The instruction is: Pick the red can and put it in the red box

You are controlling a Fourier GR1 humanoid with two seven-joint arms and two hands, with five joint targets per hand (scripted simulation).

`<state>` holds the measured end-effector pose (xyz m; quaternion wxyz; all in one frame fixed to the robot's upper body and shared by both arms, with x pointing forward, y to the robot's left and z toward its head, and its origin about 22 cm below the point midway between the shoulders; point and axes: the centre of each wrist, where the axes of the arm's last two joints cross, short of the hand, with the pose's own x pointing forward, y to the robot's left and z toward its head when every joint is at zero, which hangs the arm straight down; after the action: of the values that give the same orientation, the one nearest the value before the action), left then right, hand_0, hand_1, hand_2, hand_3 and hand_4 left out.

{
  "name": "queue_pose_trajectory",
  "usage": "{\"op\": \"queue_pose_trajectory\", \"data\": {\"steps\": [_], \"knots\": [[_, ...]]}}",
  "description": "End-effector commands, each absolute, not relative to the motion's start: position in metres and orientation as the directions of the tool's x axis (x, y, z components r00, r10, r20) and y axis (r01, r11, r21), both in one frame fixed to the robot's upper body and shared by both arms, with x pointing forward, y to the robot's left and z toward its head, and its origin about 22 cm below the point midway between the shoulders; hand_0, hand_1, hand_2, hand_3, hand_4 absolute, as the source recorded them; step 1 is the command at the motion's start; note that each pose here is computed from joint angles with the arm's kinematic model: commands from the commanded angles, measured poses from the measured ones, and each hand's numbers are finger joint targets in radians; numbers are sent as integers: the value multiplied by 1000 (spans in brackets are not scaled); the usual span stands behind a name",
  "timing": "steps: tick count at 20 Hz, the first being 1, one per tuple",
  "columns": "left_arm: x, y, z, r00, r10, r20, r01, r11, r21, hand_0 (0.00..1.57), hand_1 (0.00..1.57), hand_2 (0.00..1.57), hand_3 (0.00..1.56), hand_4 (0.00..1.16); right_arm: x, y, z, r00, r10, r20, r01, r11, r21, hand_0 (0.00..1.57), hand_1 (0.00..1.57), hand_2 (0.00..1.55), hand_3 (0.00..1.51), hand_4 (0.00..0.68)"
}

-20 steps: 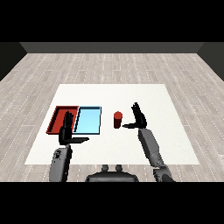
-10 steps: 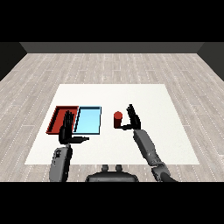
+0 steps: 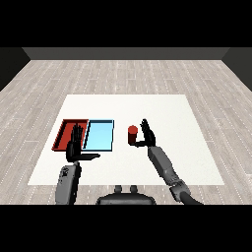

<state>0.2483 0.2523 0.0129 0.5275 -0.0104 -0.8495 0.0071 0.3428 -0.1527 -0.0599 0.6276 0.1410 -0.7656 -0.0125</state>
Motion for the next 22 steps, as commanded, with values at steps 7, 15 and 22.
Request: {"op": "queue_pose_trajectory", "data": {"steps": [7, 15, 22], "knots": [[235, 258, 17, -454, -2, 891, -2, 1000, 1, 0, 0, 0, 0, 0, 358, -144, -59, -146, -245, 958, -199, 956, 214, 0, 0, 0, 0, 0], [243, 255, 4, -443, 14, 896, 21, 1000, -5, 0, 0, 0, 0, 0, 360, -112, -53, -154, -259, 953, -222, 949, 222, 0, 0, 0, 0, 0], [237, 251, 24, -435, 0, 900, 7, 1000, 3, 0, 0, 0, 0, 0, 353, -113, -50, -132, -305, 943, -251, 931, 266, 0, 0, 0, 0, 0]]}}
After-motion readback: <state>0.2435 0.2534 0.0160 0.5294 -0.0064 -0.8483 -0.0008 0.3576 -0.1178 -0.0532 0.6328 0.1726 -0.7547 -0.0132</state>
